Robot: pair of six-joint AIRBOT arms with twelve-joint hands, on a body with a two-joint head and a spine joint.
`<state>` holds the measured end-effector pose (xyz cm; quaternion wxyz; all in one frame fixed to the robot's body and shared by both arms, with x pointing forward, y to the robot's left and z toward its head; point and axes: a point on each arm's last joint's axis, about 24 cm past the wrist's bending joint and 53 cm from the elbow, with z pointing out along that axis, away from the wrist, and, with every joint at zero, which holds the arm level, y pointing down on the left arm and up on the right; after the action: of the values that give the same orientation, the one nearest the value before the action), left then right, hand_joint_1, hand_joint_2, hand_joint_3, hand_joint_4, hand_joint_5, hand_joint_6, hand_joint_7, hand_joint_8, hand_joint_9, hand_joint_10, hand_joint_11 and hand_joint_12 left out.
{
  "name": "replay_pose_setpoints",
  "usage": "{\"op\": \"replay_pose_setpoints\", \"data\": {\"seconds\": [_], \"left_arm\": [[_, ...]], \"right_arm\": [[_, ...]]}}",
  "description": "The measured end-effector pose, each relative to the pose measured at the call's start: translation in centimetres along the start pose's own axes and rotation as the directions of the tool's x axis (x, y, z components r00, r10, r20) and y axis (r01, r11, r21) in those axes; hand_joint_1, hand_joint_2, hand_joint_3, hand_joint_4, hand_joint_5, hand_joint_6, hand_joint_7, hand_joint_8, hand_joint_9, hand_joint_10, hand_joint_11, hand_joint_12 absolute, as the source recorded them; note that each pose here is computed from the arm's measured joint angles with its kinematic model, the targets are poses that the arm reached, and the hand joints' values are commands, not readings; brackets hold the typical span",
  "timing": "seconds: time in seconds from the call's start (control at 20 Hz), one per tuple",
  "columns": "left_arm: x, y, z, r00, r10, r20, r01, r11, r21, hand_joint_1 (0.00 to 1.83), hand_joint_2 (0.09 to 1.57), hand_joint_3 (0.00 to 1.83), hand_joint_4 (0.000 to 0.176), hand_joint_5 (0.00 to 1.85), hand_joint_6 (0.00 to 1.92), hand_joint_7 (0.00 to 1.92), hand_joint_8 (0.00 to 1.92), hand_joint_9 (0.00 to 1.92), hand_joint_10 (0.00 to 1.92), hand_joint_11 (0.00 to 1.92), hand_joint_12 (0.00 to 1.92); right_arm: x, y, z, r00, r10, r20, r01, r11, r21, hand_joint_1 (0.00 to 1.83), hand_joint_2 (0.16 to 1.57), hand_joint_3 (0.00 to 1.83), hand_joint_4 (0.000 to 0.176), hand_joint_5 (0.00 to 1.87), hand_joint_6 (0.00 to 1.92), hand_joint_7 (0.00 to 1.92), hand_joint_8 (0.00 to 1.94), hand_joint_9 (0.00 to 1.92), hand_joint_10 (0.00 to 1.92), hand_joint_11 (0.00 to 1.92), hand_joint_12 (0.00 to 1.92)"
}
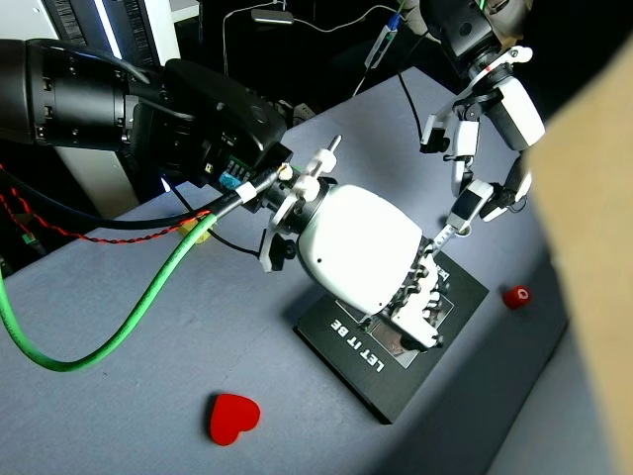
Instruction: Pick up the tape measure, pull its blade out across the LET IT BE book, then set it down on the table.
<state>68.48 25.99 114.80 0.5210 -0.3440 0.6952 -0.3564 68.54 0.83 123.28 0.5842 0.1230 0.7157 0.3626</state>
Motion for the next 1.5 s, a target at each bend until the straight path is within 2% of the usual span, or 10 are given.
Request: {"op": "replay_pose_setpoints", "data": {"seconds": [0.25, 0.55, 0.9, 1.5], "left_arm": [[-0.2, -0.3, 0.0, 0.9999, -0.015, 0.008, 0.015, 0.9999, 0.007, 1.38, 1.09, 0.00, 0.000, 1.08, 0.68, 1.01, 0.87, 0.94, 1.26, 0.91, 1.00], [-0.3, -0.4, 0.1, 0.9996, -0.027, 0.010, 0.027, 0.9996, 0.010, 1.38, 1.09, 0.00, 0.000, 1.08, 0.68, 1.00, 0.88, 0.94, 1.26, 0.91, 1.00], [-0.8, -0.6, 0.1, 0.9984, -0.045, 0.032, 0.045, 0.9988, 0.017, 1.38, 1.09, 0.00, 0.000, 1.08, 0.67, 1.00, 0.88, 0.93, 1.26, 0.90, 1.00], [-0.8, -0.5, 0.2, 0.9968, -0.068, 0.042, 0.068, 0.9976, 0.015, 1.38, 1.09, 0.00, 0.000, 1.09, 0.67, 1.00, 0.88, 0.94, 1.25, 0.90, 0.99]], "right_arm": [[0.9, 0.4, 0.3, 1.000, 0.011, -0.006, -0.011, 1.000, -0.010, 1.08, 1.16, 0.00, 0.000, 0.67, 0.01, 0.76, 0.01, 0.71, 0.05, 0.20, 1.18], [0.2, -0.5, 1.3, 0.999, 0.006, 0.035, -0.006, 1.000, -0.008, 1.08, 1.16, 0.00, 0.000, 0.67, 0.00, 0.75, 0.01, 0.70, 0.04, 0.19, 1.18], [1.0, -0.5, 2.0, 1.000, 0.014, 0.018, -0.014, 1.000, -0.010, 1.08, 1.16, 0.00, 0.000, 0.67, 0.00, 0.75, 0.01, 0.70, 0.04, 0.19, 1.18], [1.0, -0.6, 2.5, 0.999, 0.029, 0.020, -0.028, 1.000, -0.009, 1.09, 1.16, 0.00, 0.000, 0.70, 0.01, 0.78, 0.01, 0.72, 0.04, 0.21, 1.19]]}}
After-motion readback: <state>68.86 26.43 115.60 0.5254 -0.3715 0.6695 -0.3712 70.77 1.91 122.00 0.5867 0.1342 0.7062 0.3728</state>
